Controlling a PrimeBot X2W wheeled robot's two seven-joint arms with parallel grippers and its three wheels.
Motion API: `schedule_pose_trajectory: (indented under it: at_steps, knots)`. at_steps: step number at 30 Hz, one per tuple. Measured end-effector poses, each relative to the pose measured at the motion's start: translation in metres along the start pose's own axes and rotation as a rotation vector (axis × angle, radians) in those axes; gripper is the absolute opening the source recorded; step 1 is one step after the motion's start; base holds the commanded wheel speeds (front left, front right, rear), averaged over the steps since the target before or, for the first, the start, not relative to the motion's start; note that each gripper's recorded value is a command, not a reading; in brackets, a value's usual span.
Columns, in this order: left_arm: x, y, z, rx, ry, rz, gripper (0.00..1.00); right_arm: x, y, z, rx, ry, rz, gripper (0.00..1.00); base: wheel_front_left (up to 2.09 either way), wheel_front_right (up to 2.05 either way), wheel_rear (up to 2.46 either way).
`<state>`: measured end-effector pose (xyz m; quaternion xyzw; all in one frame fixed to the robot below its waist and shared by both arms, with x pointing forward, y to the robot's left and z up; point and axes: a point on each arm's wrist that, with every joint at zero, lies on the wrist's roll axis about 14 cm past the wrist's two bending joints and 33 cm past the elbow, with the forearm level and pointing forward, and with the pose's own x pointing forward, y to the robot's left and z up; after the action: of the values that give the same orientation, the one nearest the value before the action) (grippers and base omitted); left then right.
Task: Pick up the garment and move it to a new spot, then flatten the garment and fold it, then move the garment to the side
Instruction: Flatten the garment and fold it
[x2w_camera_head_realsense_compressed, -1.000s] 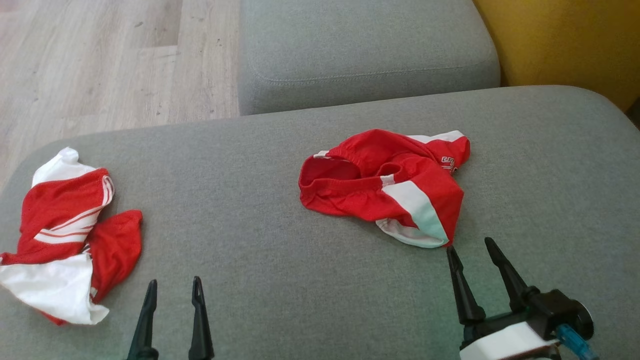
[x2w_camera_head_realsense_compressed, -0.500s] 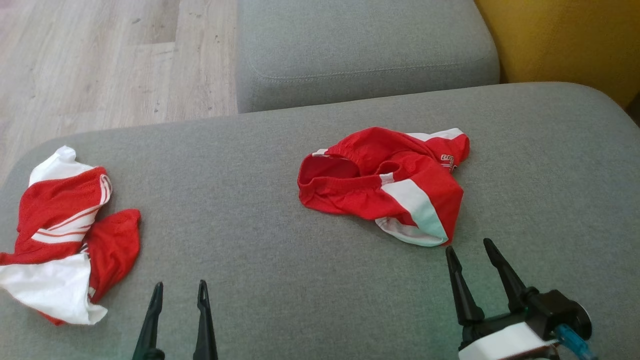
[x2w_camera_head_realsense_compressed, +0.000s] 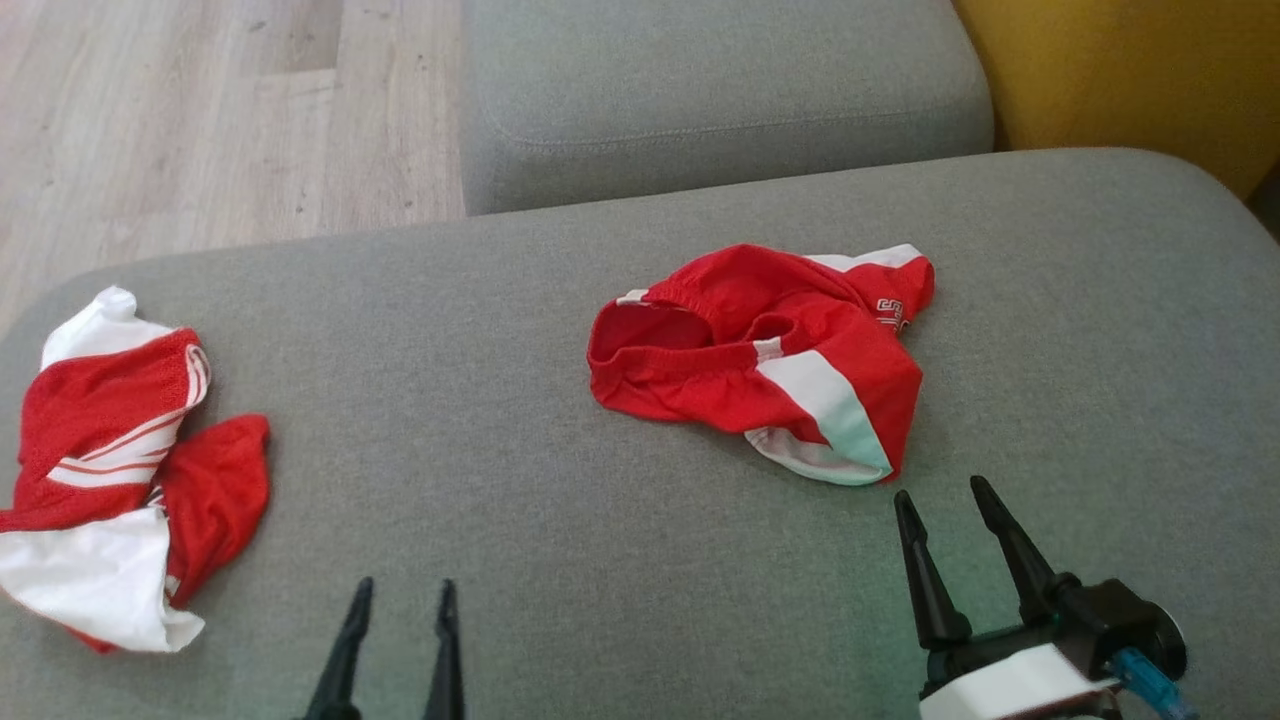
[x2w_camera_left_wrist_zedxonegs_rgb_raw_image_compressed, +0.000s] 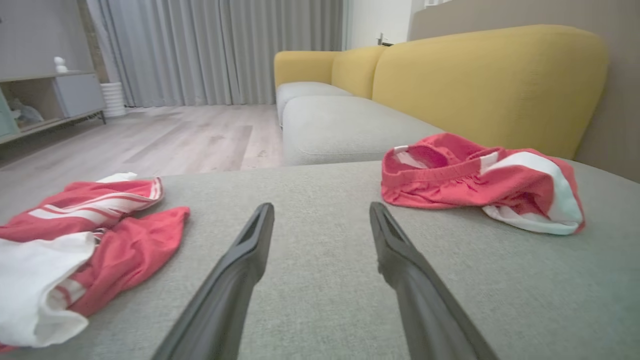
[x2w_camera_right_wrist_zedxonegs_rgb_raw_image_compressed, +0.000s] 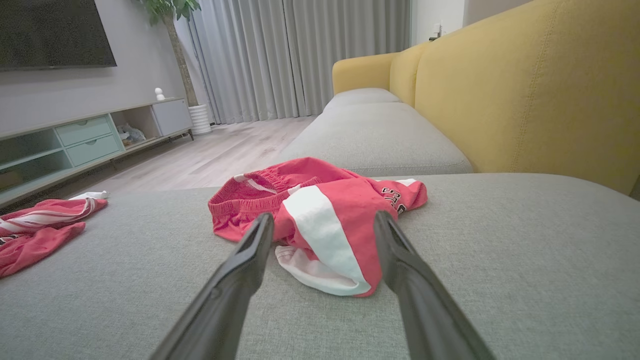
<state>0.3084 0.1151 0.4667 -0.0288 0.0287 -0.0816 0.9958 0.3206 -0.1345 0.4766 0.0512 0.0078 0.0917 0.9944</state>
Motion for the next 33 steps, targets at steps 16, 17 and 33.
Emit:
schedule_pose_trajectory:
  at_steps: [16,17,33]
  knots:
    - [0.136,-0.111,0.031,0.207,-0.105,-0.547,1.00,0.042,-0.025,-0.007,-0.008,0.032,-0.048,1.00,0.00,0.00,0.00]
    - [0.144,-0.119,0.030,0.216,-0.104,-0.573,1.00,0.044,-0.028,-0.009,-0.009,0.038,-0.055,1.00,0.00,0.00,0.00]
    - [0.193,-0.187,-0.038,0.335,0.057,-0.818,1.00,0.042,-0.067,-0.031,-0.014,0.113,-0.173,1.00,0.00,0.00,0.00]
